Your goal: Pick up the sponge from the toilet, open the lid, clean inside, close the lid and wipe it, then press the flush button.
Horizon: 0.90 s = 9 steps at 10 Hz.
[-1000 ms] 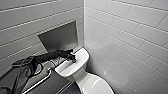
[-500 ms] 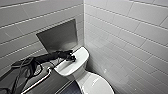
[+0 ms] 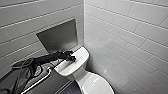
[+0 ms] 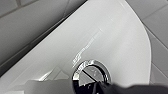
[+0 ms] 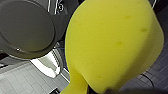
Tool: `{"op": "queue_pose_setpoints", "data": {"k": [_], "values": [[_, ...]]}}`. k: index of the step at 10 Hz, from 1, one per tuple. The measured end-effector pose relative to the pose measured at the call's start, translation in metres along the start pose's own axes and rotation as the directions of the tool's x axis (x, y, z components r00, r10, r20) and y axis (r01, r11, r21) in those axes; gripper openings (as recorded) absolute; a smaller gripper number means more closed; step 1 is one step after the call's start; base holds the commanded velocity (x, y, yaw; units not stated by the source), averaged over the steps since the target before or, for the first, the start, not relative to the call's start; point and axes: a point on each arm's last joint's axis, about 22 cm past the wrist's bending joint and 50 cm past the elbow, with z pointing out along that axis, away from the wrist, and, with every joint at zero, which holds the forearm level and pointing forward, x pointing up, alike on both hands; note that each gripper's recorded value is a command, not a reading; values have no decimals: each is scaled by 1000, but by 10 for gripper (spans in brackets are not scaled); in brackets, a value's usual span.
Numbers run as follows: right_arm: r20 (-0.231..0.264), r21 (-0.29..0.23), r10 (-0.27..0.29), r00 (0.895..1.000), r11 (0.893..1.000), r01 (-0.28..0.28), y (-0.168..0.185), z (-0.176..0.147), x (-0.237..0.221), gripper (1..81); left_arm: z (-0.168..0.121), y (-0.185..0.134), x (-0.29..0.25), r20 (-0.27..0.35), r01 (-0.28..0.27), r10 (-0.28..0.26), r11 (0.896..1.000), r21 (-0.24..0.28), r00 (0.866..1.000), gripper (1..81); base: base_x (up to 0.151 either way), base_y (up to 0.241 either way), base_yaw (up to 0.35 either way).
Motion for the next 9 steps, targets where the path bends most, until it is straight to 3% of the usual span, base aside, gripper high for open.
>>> {"op": "queue_pose_setpoints", "data": {"k": [9], "values": [[0, -10, -6, 1000, 1000, 6, 2, 14, -4, 10, 6, -6, -2, -27, -11, 11, 1000, 20, 1000, 10, 0, 0, 0]]}}
